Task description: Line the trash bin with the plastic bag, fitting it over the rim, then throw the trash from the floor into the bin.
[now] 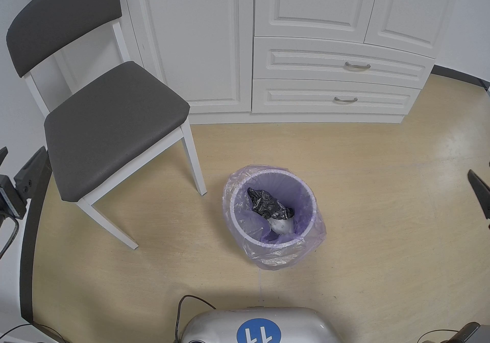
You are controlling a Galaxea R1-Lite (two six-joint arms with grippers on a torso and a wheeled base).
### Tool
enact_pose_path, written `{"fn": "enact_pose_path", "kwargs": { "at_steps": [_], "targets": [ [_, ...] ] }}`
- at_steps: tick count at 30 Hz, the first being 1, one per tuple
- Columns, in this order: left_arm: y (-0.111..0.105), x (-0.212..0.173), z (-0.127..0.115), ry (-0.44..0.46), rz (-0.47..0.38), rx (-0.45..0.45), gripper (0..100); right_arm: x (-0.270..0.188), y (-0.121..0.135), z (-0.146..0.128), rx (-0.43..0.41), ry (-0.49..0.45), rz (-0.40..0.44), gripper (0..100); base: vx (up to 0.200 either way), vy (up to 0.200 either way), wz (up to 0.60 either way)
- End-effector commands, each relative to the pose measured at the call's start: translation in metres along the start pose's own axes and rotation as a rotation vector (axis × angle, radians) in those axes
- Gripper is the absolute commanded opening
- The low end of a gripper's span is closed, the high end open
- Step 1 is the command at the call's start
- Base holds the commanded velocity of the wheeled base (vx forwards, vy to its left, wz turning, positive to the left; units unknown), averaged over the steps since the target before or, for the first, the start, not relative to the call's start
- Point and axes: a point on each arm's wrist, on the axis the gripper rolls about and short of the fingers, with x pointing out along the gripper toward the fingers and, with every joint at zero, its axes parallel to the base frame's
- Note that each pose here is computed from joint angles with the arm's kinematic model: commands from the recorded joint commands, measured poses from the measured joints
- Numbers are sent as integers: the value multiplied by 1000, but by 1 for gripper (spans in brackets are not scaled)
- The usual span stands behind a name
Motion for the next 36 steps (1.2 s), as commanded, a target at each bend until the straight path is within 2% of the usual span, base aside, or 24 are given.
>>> {"fn": "enact_pose_path", "kwargs": {
  "at_steps": [1,2,13,17,24,28,36],
  "targets": [
    [15,-28,9,-83,52,-5,100,-47,4,20,-15,-182,24,100,0,0,0],
    [18,-36,8,-93,59,-4,100,-60,5,21,-18,-217,25,100,0,0,0],
    [29,-69,5,-153,96,-18,100,-108,8,1,-15,-253,21,100,0,0,0],
    [32,-83,-1,-161,107,-21,100,-120,10,-7,24,-295,25,100,0,0,0],
    [37,-107,-14,-182,137,-17,100,-126,13,-22,28,-314,-36,100,0,0,0],
    [38,-116,-24,-172,135,-6,100,-135,16,-25,44,-358,-38,100,0,0,0],
    [38,-132,-34,-180,147,1,100,-136,16,-28,49,-363,-54,100,0,0,0]
  ]
}}
